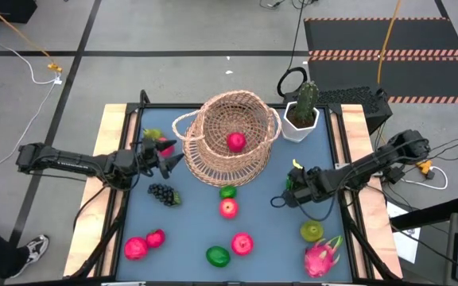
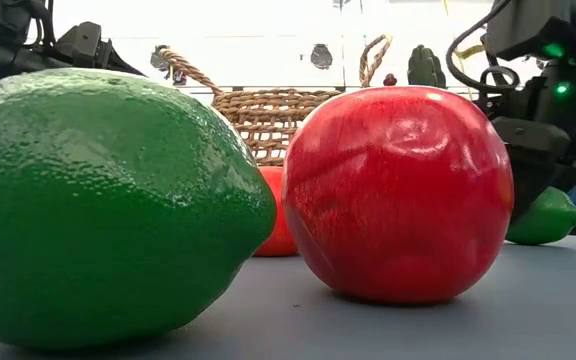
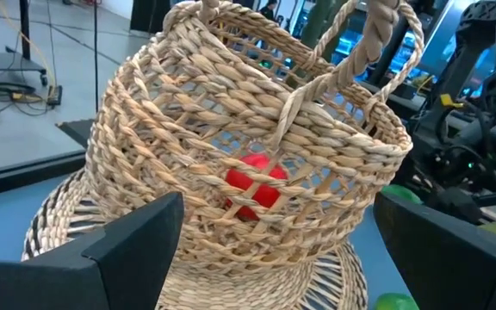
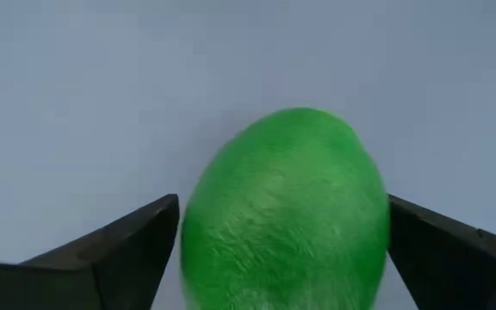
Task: Build produce basket
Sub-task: Put the top right lime into the basket
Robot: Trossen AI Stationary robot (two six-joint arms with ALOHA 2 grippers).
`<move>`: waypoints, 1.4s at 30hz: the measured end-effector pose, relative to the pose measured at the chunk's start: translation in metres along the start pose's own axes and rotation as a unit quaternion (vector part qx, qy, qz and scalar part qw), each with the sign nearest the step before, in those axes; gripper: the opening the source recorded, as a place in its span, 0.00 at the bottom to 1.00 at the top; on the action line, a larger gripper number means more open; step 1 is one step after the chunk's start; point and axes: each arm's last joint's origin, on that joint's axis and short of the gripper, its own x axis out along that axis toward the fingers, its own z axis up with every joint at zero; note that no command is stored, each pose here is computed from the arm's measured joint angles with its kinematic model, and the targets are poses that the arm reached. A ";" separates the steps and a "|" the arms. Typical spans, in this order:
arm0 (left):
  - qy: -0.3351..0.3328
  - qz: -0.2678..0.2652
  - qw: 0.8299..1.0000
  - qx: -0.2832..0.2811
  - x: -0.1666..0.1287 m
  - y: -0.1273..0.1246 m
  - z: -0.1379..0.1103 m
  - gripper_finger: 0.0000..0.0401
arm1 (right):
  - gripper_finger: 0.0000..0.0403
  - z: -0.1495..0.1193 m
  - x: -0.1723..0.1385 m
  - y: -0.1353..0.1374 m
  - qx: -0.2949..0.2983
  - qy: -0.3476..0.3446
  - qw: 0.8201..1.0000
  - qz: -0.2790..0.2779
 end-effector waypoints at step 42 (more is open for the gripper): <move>-0.018 0.017 1.000 -0.012 0.000 0.001 0.003 0.95 | 0.72 0.137 -0.146 0.125 -0.118 -0.448 0.860 0.216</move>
